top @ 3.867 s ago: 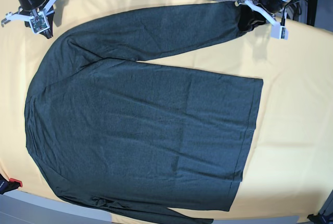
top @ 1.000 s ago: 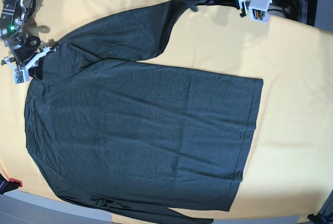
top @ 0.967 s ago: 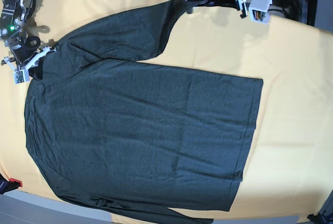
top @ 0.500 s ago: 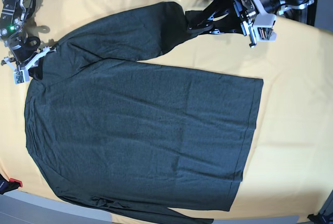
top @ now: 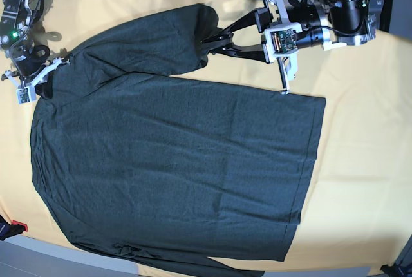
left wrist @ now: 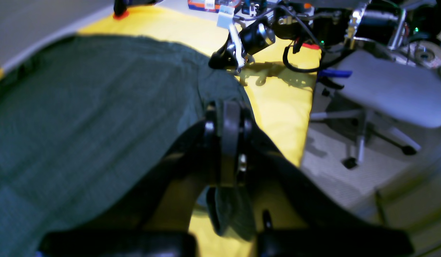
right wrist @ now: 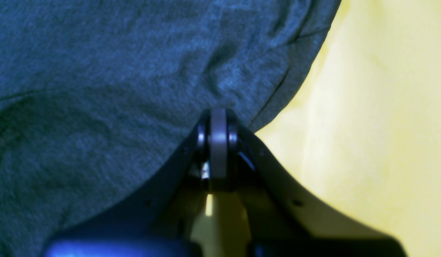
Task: Fold the T-shirt properly
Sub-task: 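Lift the sleeve with the left gripper and fold it across the shirt body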
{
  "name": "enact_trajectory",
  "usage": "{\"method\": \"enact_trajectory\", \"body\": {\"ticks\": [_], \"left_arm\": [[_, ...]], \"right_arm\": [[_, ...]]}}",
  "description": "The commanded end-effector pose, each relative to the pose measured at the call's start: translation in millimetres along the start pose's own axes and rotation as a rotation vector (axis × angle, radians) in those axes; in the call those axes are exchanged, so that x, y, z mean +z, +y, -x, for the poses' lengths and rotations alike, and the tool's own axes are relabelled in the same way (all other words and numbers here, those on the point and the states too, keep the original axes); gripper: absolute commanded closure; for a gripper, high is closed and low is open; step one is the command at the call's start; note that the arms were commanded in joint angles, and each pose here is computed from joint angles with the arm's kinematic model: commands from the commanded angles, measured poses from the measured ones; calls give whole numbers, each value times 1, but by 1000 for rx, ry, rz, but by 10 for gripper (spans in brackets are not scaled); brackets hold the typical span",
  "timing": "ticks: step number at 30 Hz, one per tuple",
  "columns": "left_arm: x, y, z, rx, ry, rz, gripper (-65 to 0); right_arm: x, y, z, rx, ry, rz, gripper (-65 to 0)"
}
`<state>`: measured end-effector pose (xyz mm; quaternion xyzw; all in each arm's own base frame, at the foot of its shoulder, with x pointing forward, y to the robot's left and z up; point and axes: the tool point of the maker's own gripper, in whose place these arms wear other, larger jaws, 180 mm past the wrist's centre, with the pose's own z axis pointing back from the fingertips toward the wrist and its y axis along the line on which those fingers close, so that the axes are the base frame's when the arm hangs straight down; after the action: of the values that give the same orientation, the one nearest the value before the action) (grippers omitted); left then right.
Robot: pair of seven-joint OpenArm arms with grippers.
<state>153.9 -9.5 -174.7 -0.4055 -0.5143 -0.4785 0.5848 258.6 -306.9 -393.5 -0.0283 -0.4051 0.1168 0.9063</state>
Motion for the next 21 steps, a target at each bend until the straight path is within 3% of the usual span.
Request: {"method": "enact_trajectory", "body": {"ticks": [1, 7, 14, 21], "left_arm": [[-1, -3, -17, -34, -58, 27, 0], [-20, 20, -14, -71, -60, 84, 0], [-44, 77, -17, -117, -54, 85, 0], [-62, 128, -65, -214, -126, 42, 0]], "right_arm": [[3, -8, 1, 25, 26, 19, 0], [3, -8, 1, 25, 27, 19, 0], [2, -7, 1, 22, 26, 19, 0], [2, -7, 2, 22, 27, 18, 0]]}}
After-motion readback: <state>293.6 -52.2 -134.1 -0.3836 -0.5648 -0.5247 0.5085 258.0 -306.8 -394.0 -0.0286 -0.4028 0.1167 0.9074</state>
